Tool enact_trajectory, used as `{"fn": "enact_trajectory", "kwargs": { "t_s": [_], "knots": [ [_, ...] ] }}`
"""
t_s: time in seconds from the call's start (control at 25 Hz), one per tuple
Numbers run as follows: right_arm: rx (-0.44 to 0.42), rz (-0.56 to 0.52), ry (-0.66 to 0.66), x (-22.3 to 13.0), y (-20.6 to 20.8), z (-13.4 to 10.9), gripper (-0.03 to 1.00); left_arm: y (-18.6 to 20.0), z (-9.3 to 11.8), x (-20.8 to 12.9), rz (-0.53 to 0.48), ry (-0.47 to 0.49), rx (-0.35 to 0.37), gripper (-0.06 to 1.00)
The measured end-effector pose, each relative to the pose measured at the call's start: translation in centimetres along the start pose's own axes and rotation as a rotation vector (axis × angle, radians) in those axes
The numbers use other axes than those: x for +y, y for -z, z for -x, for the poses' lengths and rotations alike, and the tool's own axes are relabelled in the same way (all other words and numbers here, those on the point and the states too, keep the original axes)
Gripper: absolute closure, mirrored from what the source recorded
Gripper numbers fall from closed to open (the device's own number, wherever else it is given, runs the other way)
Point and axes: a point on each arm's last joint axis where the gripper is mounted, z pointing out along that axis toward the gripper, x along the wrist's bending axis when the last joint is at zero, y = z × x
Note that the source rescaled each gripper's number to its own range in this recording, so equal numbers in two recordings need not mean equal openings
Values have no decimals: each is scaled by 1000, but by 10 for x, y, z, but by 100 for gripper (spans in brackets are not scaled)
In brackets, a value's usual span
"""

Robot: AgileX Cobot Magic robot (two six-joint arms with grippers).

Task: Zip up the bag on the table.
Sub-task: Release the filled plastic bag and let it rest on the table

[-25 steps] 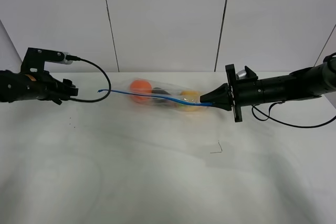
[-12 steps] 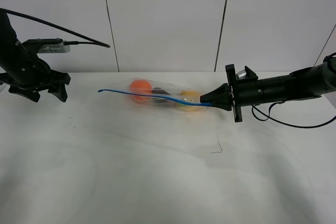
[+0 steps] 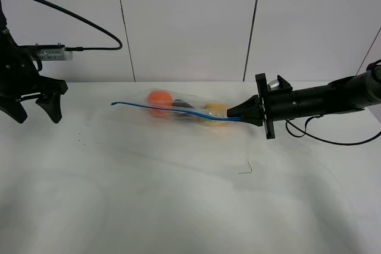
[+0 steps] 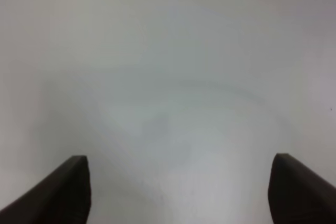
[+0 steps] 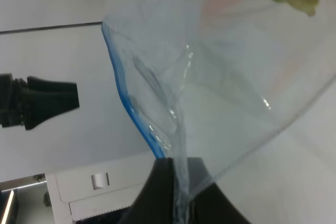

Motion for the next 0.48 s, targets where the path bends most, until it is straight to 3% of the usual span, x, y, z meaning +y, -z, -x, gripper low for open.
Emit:
{"fn": "enact_trajectory", "kwargs": {
  "t_s": [0.2,0.48],
  "knots": [
    [-3,-3,2,0,0,0,97,8,0,-13,9,14,1,-4],
    [-3,-3,1,0,0,0,97,26,1,-68,11,-19,-1,-4]
  ]
}}
